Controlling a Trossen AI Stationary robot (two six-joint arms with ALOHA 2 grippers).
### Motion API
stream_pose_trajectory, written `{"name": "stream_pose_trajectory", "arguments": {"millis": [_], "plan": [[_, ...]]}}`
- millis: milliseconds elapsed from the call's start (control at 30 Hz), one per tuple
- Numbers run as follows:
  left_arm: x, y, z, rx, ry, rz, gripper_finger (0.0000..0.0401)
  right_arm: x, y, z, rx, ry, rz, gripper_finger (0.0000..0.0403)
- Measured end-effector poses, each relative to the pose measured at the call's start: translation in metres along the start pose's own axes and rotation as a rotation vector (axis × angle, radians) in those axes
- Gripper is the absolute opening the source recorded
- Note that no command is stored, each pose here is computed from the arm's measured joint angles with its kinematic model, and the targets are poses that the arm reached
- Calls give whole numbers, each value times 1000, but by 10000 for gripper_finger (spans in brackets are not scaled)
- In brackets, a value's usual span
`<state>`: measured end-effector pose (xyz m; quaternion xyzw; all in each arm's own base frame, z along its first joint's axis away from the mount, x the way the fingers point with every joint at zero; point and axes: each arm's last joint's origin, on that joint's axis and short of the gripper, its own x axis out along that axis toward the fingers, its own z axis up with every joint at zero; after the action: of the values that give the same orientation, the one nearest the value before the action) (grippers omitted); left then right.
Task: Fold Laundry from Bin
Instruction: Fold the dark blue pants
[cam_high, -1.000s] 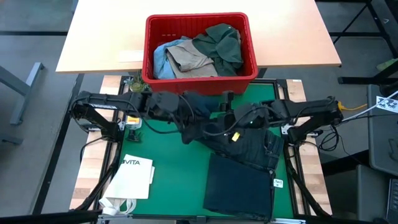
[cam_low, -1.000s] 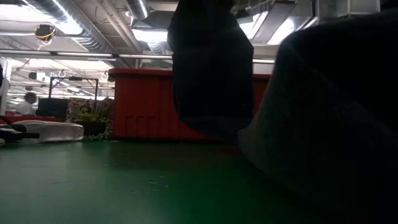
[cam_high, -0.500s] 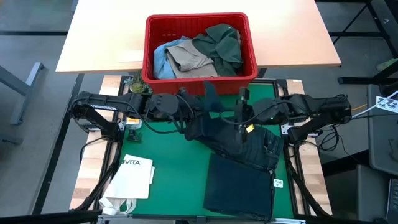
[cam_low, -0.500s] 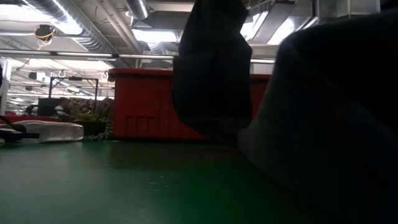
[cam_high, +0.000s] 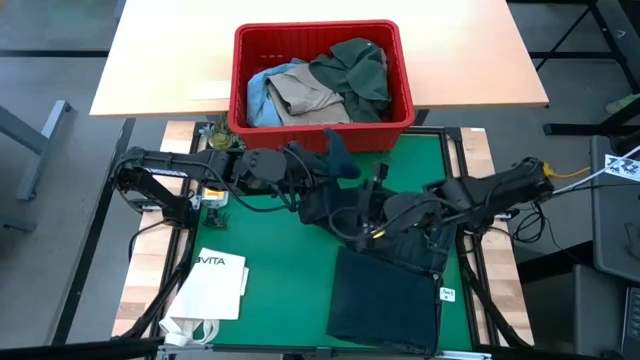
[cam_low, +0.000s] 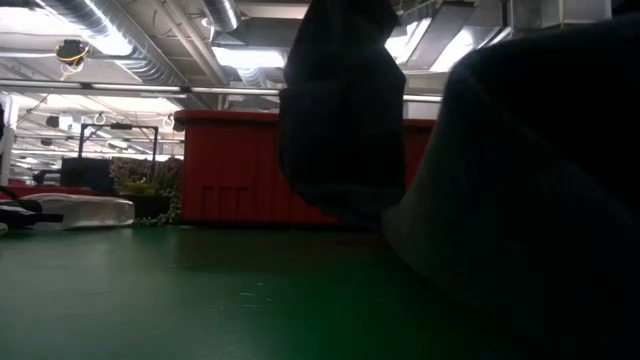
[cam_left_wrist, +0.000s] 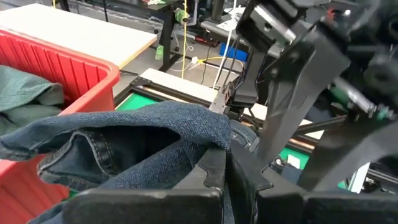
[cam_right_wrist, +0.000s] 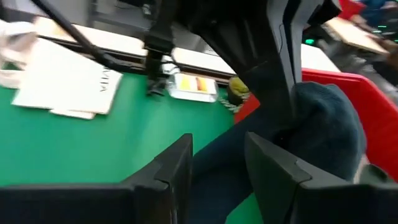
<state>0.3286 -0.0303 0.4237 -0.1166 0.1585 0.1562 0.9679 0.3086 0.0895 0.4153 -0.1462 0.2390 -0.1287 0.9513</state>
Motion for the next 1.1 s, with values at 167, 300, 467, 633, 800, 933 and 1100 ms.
{"name": "stream_pose_trajectory", "arguments": {"millis": [167, 300, 467, 633, 800, 933, 1100], "plan": [[0, 0, 0, 15, 1, -1, 0, 19, 9, -5, 12, 43, -150, 147], [0, 0, 0, 31, 1, -1, 0, 22, 11, -6, 5, 54, -201, 147], [0, 0, 0, 33, 2, -2, 0, 20, 13, -7, -4, 54, -239, 147], [0, 0, 0, 33, 4, -5, 0, 15, 16, -6, -16, 44, -346, 147], [0, 0, 0, 34, 6, -10, 0, 16, 16, -3, 17, 16, -321, 147], [0, -1, -1, 35, 6, -15, 0, 22, 10, -1, 43, 10, -244, 147], [-1, -3, -1, 34, 9, -40, 0, 31, -1, -3, 61, 25, -188, 147]]}}
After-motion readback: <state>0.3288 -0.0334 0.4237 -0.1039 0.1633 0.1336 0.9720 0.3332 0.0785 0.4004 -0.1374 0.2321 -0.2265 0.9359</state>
